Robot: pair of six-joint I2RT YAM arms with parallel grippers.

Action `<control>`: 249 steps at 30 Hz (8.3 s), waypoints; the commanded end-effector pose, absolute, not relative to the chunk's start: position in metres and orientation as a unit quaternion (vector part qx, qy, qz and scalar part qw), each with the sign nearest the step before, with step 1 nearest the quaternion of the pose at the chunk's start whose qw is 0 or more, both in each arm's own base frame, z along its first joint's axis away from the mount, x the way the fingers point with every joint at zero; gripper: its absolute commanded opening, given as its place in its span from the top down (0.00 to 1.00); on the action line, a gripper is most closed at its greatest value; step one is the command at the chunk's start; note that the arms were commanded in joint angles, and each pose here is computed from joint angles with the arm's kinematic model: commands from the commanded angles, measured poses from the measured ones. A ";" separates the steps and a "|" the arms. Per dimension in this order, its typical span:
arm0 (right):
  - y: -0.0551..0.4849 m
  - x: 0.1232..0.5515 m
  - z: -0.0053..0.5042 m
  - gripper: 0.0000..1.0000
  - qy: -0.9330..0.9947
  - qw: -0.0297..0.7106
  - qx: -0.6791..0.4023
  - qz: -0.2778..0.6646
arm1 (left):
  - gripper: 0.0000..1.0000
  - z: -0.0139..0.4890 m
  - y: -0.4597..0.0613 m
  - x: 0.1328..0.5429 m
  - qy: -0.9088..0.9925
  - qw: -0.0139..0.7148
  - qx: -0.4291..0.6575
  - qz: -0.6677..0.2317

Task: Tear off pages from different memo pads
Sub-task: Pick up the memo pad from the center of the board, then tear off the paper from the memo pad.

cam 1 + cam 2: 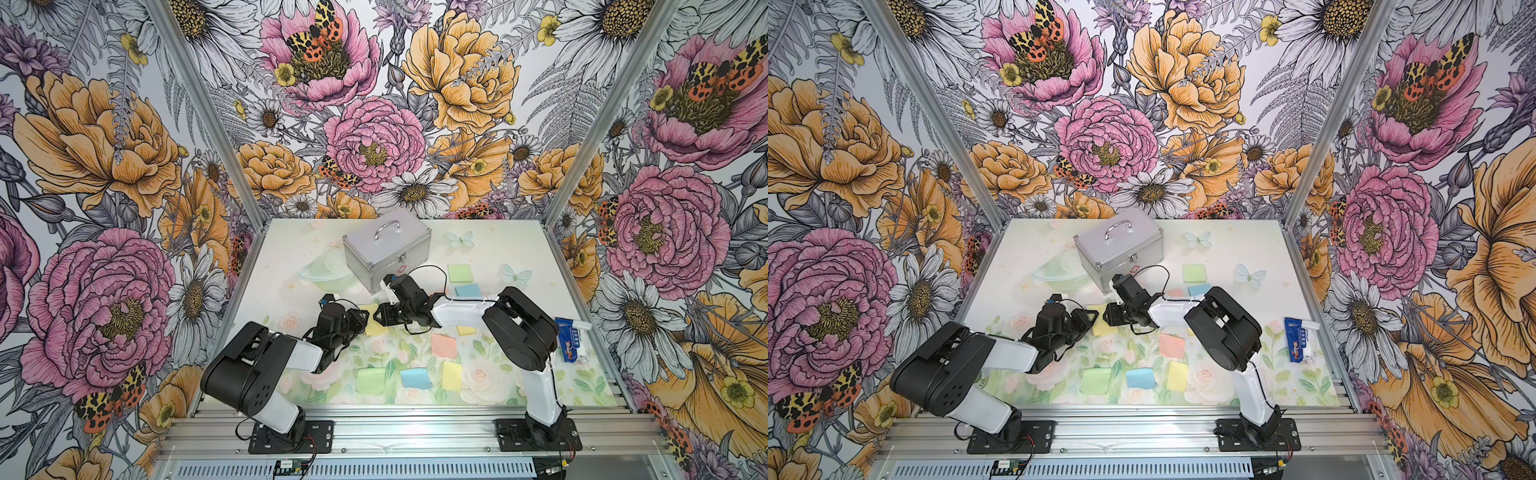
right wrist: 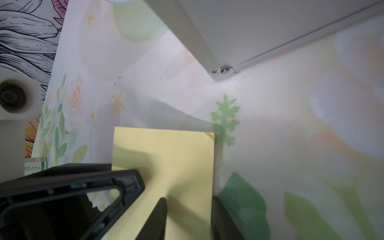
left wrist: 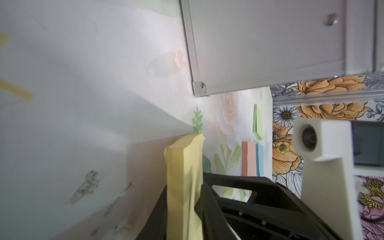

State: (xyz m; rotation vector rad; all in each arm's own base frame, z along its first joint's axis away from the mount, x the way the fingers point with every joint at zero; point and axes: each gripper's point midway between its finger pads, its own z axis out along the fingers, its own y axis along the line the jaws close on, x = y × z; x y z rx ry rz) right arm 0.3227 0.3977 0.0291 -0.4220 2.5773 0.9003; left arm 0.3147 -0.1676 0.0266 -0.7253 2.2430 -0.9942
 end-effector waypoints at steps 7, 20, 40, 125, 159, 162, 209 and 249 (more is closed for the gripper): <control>0.361 0.336 0.054 0.62 0.922 0.232 -0.166 0.260 | 1.00 0.055 -0.185 0.328 0.833 0.301 -0.220 -0.408; 0.333 0.275 0.174 0.56 0.735 0.406 -0.515 0.174 | 1.00 0.107 -0.210 0.297 0.914 0.213 0.040 -0.344; 0.363 0.238 0.135 0.55 0.596 0.451 -0.663 0.044 | 1.00 0.163 -0.211 0.281 0.890 0.265 0.038 -0.369; 0.374 0.251 0.177 0.57 0.515 0.510 -0.687 -0.056 | 1.00 0.166 -0.219 0.276 0.888 0.258 0.049 -0.377; 0.373 0.239 0.168 0.98 0.480 0.481 -0.732 -0.054 | 1.00 0.168 -0.224 0.277 0.887 0.255 0.055 -0.382; 0.372 0.242 0.166 1.00 0.484 0.478 -0.730 -0.056 | 1.00 0.167 -0.225 0.277 0.887 0.253 0.056 -0.383; 0.342 0.295 0.215 1.00 0.713 0.473 -0.507 0.106 | 0.28 0.180 -0.214 0.258 0.814 0.452 0.104 -0.349; 0.311 0.321 0.255 1.00 0.779 0.502 -0.363 0.100 | 0.84 0.157 -0.218 0.273 0.845 0.433 0.089 -0.300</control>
